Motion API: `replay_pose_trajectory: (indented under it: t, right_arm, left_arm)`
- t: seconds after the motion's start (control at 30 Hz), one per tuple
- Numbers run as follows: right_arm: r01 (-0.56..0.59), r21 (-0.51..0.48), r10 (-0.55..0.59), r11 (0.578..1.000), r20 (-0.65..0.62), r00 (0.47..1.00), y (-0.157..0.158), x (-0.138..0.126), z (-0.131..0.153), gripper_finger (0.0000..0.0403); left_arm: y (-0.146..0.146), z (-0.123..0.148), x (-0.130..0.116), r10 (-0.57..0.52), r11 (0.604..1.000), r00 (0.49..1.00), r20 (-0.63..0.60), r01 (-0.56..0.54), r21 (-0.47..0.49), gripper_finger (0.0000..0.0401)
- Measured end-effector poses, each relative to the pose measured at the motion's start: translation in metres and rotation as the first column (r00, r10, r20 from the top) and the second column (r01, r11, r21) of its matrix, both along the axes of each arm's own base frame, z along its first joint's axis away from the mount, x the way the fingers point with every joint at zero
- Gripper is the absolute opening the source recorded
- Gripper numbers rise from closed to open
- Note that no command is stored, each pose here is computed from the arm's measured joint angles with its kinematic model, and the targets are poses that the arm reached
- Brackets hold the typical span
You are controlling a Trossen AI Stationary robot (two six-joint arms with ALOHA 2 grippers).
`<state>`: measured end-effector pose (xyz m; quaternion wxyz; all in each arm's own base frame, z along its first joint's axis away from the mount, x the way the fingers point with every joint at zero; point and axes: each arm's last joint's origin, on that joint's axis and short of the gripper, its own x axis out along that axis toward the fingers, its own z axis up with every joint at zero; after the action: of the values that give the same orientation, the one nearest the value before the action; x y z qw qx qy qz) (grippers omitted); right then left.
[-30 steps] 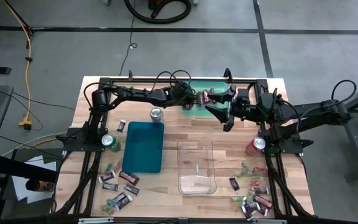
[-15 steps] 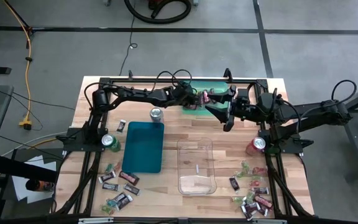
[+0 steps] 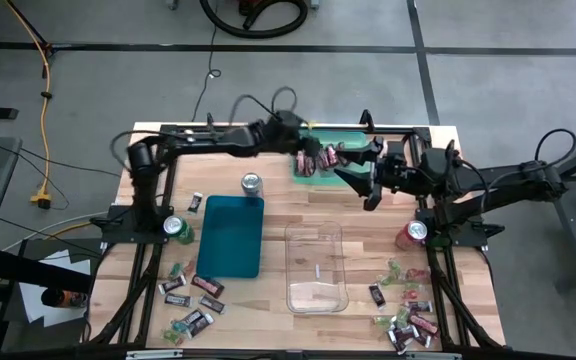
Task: Sort candy
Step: Put the chocolate peanut bar into the green bin
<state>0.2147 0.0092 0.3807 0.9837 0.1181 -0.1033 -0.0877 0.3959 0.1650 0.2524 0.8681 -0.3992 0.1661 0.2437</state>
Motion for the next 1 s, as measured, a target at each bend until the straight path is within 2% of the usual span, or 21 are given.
replay_pose_trajectory:
  t: [0.13,0.23,0.37,0.47,0.57,0.63,0.73,0.87,1.0]
  right_arm:
    - [-0.006,0.003,0.006,1.000,0.016,1.000,0.000,-0.007,0.004,0.0254]
    - [-0.011,0.002,0.011,1.000,-0.002,1.000,0.000,-0.013,0.004,0.0254]
    - [-0.033,0.013,0.034,0.999,-0.052,0.998,0.003,-0.019,0.001,0.0254]
    - [-0.069,0.042,0.073,0.997,-0.092,0.993,0.006,-0.020,-0.002,0.0254]
    - [-0.118,0.076,0.127,0.990,-0.125,0.984,0.008,-0.021,-0.006,0.0254]
    - [-0.131,0.092,0.143,0.987,-0.137,0.980,0.009,-0.020,-0.008,0.0254]
    - [-0.131,0.091,0.143,0.987,-0.144,0.979,0.009,-0.020,-0.008,0.0254]
    - [-0.128,0.085,0.140,0.988,-0.140,0.980,0.008,-0.020,-0.008,0.0254]
    - [-0.128,0.084,0.139,0.988,-0.141,0.980,0.008,-0.020,-0.008,0.0254]
  left_arm:
    - [-0.027,0.059,-0.030,-0.142,0.976,0.986,0.092,0.124,0.178,0.0199]
    - [-0.064,0.093,-0.060,-0.254,0.925,0.957,0.142,0.198,0.323,0.0199]
    - [-0.118,0.117,-0.103,-0.394,0.854,0.887,0.241,0.255,0.454,0.0199]
    - [-0.153,0.118,-0.133,-0.490,0.805,0.815,0.308,0.288,0.519,0.0199]
    - [-0.178,0.111,-0.157,-0.524,0.792,0.765,0.373,0.278,0.544,0.0199]
    - [-0.188,0.104,-0.168,-0.505,0.803,0.766,0.398,0.248,0.542,0.0199]
    - [-0.198,0.093,-0.178,-0.459,0.815,0.801,0.385,0.207,0.541,0.0199]
    - [-0.200,0.089,-0.181,-0.406,0.827,0.832,0.378,0.159,0.540,0.0199]
    - [-0.199,0.090,-0.181,-0.401,0.829,0.829,0.390,0.147,0.539,0.0199]
